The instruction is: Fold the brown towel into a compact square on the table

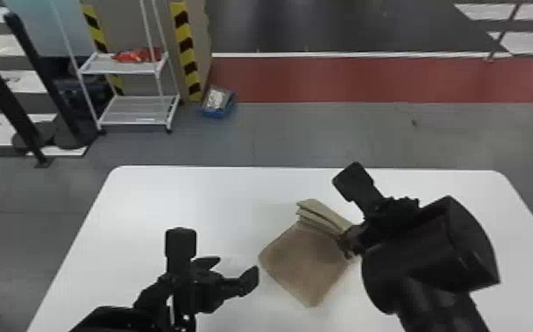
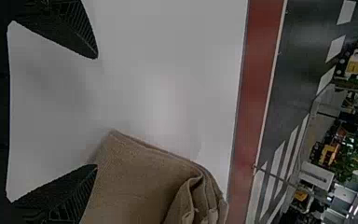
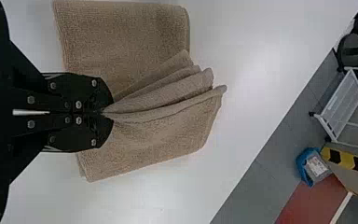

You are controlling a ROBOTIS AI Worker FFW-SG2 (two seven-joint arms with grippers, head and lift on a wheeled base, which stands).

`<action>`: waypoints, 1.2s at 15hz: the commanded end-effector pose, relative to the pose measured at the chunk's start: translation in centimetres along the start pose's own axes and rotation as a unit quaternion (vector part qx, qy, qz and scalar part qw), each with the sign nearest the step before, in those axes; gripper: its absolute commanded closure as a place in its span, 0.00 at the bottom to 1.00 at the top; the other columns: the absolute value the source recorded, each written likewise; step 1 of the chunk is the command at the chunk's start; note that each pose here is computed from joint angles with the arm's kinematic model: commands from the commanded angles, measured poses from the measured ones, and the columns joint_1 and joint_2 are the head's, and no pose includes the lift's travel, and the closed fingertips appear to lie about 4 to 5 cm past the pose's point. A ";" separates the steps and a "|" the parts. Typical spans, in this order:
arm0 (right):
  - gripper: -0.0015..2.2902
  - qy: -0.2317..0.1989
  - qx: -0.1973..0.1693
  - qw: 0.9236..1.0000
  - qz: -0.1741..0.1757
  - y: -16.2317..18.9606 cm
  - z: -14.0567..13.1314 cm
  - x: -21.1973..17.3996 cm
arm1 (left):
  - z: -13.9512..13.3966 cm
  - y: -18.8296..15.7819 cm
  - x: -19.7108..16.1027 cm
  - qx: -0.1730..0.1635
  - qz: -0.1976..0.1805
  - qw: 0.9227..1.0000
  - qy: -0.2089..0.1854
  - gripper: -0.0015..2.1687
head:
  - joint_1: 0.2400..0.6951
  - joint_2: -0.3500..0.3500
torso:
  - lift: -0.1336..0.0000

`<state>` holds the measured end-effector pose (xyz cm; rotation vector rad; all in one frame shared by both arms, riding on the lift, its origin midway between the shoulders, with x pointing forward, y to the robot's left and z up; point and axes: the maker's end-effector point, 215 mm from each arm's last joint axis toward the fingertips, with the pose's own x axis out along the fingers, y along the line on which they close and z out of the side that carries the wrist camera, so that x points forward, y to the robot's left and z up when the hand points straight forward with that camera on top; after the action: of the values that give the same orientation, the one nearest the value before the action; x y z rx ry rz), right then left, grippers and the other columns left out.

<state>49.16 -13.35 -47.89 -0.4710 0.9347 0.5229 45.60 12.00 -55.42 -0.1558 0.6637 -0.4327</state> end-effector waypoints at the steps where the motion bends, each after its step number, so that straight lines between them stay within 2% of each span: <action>1: 0.58 -0.002 0.000 1.000 -0.001 -0.2 0.3 0.0 | 0.1 -2.6 1.1 0.016 -0.020 1.000 -0.001 0.02 | 1.00 0.49 | 1.00; 3: 0.58 -0.005 0.000 1.000 0.001 -0.3 0.6 0.0 | -0.3 -3.4 2.2 0.024 -0.028 0.999 0.007 0.02 | 1.00 0.45 | 1.00; 5: 0.58 -0.005 0.006 1.000 0.002 -0.7 0.7 0.0 | 0.6 -4.2 2.6 0.035 -0.041 0.998 -0.014 0.02 | 1.00 0.42 | 1.00; 7: 0.58 -0.003 0.007 1.000 0.001 -1.0 0.4 0.2 | 2.2 -5.4 2.7 0.039 -0.086 0.995 -0.033 0.02 | 1.00 0.40 | 1.00; 10: 0.58 0.000 0.007 1.000 -0.001 -1.1 0.2 0.4 | 3.4 -5.4 3.3 0.048 -0.084 0.994 -0.049 0.04 | 1.00 0.37 | 1.00; 12: 0.58 0.000 0.008 1.000 -0.002 -1.2 0.1 0.4 | 4.7 -5.2 4.7 0.081 -0.074 0.991 -0.074 0.04 | 1.00 0.37 | 1.00; 14: 0.58 0.001 0.009 1.000 -0.002 -1.2 0.1 0.4 | 5.7 -3.8 5.6 0.111 -0.048 0.988 -0.095 0.04 | 1.00 0.37 | 1.00; 16: 0.58 0.000 0.011 1.000 -0.003 -1.4 0.1 0.4 | 6.6 -3.4 5.8 0.149 -0.037 0.981 -0.122 0.04 | 1.00 0.38 | 1.00; 18: 0.58 -0.001 0.012 1.000 -0.005 -1.6 0.3 0.3 | 6.3 -3.7 6.0 0.194 -0.026 0.973 -0.124 0.04 | 1.00 0.38 | 1.00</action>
<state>50.37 -14.42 -47.87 -0.4553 0.9366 0.5030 52.67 6.50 -52.72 0.0865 0.3401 -0.5580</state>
